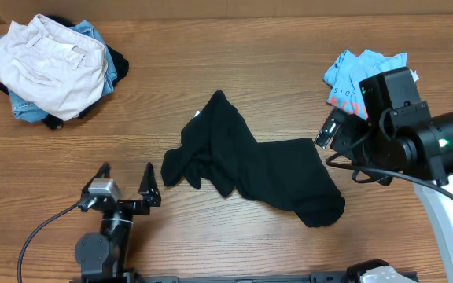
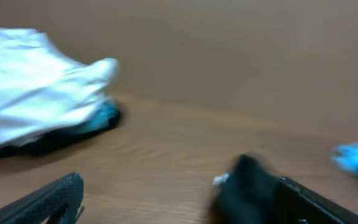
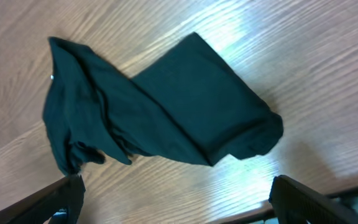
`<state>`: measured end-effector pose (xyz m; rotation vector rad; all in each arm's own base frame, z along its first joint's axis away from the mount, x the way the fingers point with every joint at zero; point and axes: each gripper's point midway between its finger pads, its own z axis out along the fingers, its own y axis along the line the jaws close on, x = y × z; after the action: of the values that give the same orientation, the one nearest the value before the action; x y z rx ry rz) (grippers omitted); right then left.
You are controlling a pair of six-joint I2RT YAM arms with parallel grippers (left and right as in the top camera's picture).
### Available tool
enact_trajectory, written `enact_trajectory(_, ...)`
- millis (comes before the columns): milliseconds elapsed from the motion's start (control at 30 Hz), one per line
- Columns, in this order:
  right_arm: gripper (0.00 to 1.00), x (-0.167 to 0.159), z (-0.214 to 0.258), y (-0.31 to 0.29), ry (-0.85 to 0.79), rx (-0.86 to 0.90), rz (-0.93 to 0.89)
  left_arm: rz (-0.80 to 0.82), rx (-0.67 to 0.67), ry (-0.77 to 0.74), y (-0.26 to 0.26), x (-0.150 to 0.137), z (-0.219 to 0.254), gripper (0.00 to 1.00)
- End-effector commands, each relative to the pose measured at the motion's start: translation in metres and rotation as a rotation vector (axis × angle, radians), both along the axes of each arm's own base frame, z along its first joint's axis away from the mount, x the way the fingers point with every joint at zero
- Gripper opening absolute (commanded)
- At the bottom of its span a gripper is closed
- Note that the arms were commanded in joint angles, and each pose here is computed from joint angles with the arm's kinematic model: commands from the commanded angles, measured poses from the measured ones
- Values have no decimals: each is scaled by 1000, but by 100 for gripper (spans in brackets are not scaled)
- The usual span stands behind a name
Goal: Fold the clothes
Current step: 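Reach the left gripper to the black shirt's left edge and grasp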
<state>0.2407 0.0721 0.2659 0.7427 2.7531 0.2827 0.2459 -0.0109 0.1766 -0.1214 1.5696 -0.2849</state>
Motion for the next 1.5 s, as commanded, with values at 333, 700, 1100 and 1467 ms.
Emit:
enact_trajectory(333,100,10,7,-8,-60,-24,-47,-606,20,-266,-97,-90,217,100)
enact_trajectory(700,100,12,8,-13,-72,-53,-59,-687,-110,45,-102,-26,221,100)
enact_trajectory(1100,100,32,5,3,-92,12,-41,-346,407,877,-109,37,79,100)
enact_trajectory(1467,100,36,5,-14,-116,-79,-76,-428,485,1448,-210,22,-108,100)
